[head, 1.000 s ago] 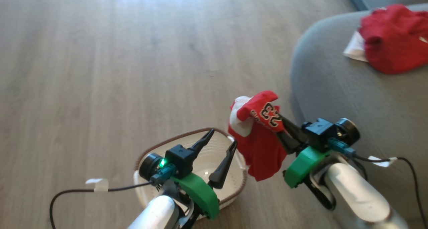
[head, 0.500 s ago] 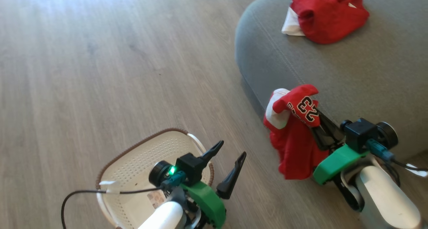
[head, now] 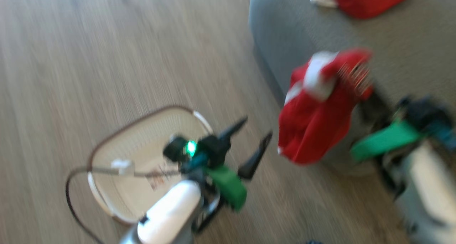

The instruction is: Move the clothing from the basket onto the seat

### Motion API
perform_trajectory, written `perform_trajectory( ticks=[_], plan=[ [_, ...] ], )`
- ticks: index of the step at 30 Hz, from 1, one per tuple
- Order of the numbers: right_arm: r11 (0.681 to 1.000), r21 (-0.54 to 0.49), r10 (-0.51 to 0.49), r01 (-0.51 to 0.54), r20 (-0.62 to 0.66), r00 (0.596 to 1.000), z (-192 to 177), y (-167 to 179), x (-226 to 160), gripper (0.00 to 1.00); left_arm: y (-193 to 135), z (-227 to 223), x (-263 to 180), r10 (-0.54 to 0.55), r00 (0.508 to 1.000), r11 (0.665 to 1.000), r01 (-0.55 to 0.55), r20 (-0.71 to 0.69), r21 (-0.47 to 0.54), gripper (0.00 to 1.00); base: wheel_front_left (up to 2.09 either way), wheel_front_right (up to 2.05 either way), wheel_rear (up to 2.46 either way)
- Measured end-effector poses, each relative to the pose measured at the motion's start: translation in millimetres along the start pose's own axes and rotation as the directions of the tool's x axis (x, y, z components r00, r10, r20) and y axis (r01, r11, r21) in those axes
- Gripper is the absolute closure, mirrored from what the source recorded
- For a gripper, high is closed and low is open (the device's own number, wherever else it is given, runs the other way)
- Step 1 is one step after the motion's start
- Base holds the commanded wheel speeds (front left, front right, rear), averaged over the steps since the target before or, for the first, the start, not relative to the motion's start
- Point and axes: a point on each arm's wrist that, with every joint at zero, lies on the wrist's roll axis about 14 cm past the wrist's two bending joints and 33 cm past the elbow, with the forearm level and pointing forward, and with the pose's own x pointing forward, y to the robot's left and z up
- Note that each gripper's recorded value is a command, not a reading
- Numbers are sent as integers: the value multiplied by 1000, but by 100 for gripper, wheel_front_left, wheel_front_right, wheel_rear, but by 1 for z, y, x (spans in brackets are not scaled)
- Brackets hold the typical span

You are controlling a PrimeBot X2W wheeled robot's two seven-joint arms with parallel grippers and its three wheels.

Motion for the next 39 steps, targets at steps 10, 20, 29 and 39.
perform_trajectory(
  ticks=[10,20,29,39],
  plan=[
    [985,-1,-162,171,308,937,85,-72,173,100,108,-11,51,41,998,998,-44,48,44,0,0,0,0],
    [853,-110,-439,510,374,817,138,-194,267,100,195,-112,37,159,986,985,-161,-45,-62,0,0,0,0],
    [810,-247,-562,532,-64,825,-94,-214,274,98,233,-188,-6,278,947,943,-301,-162,-142,0,0,0,0],
    [859,-236,-504,454,-241,829,-171,-179,247,0,246,-178,-15,340,927,925,-360,-158,-123,0,0,0,0]
  ],
)
